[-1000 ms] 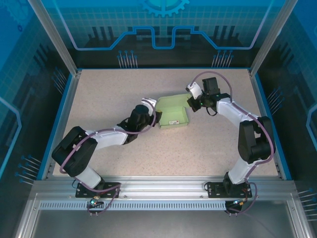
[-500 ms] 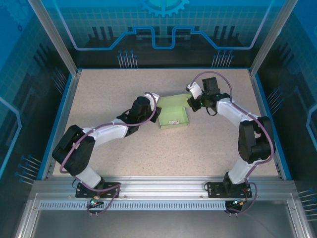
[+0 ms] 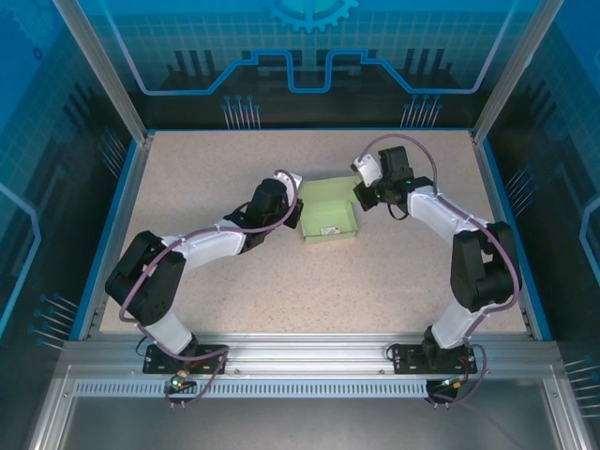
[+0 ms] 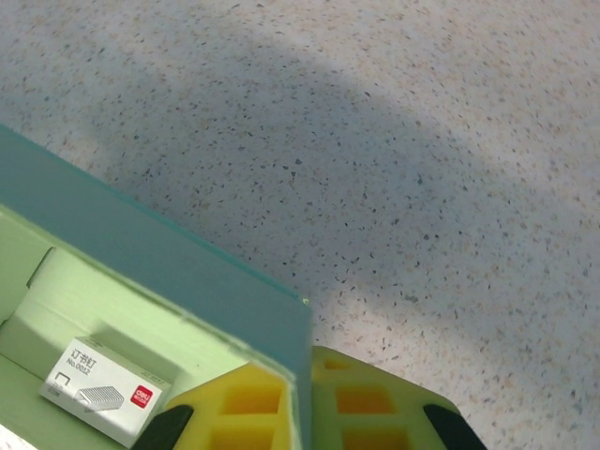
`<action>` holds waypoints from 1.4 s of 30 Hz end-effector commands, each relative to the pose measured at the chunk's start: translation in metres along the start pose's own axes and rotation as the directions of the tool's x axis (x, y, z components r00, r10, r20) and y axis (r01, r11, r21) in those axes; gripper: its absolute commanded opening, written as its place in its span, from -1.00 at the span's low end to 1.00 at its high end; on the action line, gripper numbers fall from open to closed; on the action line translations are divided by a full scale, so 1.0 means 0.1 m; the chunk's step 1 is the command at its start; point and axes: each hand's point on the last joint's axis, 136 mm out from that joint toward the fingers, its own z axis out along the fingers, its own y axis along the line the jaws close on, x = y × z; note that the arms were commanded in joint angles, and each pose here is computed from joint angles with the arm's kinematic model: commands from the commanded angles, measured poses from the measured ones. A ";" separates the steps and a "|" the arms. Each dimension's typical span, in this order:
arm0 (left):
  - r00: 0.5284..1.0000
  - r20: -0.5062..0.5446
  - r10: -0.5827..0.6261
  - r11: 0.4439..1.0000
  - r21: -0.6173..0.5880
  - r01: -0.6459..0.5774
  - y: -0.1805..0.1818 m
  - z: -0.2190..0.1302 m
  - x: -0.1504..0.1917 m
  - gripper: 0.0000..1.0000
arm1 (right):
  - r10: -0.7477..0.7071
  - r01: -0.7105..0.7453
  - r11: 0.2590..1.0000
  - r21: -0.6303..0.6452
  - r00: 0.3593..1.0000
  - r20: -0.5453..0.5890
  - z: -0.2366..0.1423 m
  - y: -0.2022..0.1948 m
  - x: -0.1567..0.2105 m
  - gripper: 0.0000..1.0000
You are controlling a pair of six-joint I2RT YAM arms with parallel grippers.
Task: Fold the paper box
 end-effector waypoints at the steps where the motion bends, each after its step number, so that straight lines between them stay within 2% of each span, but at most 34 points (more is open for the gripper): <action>1: 0.996 0.029 -0.083 0.993 -0.078 0.086 0.08 0.01 -0.14 -1.00 | 0.106 -0.105 0.992 0.067 0.994 -0.011 -0.12 0.10 -0.04 -1.00; 6: 0.990 0.059 -0.131 0.976 -0.170 0.139 0.08 0.01 -0.20 -1.00 | 0.232 -0.219 0.954 0.205 0.972 -0.041 -0.09 0.21 0.00 -1.00; 12: 0.978 0.123 -0.169 0.951 -0.240 0.195 0.07 -0.01 -0.28 -1.00 | 0.327 -0.318 0.899 0.301 0.945 0.023 -0.06 0.25 -0.09 -1.00; 20: 0.965 0.181 -0.188 0.940 -0.253 0.230 0.08 -0.01 -0.30 -1.00 | 0.397 -0.415 0.859 0.301 0.910 0.121 -0.04 0.29 -0.33 -1.00; 32: 0.960 0.220 -0.173 0.941 -0.250 0.227 -0.02 -0.02 -0.08 -1.00 | 0.496 -0.540 0.805 0.245 0.839 0.223 0.06 0.35 -0.40 -1.00; 42: 0.958 0.246 -0.148 0.947 -0.244 0.209 -0.06 -0.07 0.12 -1.00 | 0.454 -0.522 0.833 0.183 0.834 0.313 0.08 0.52 -0.37 -1.00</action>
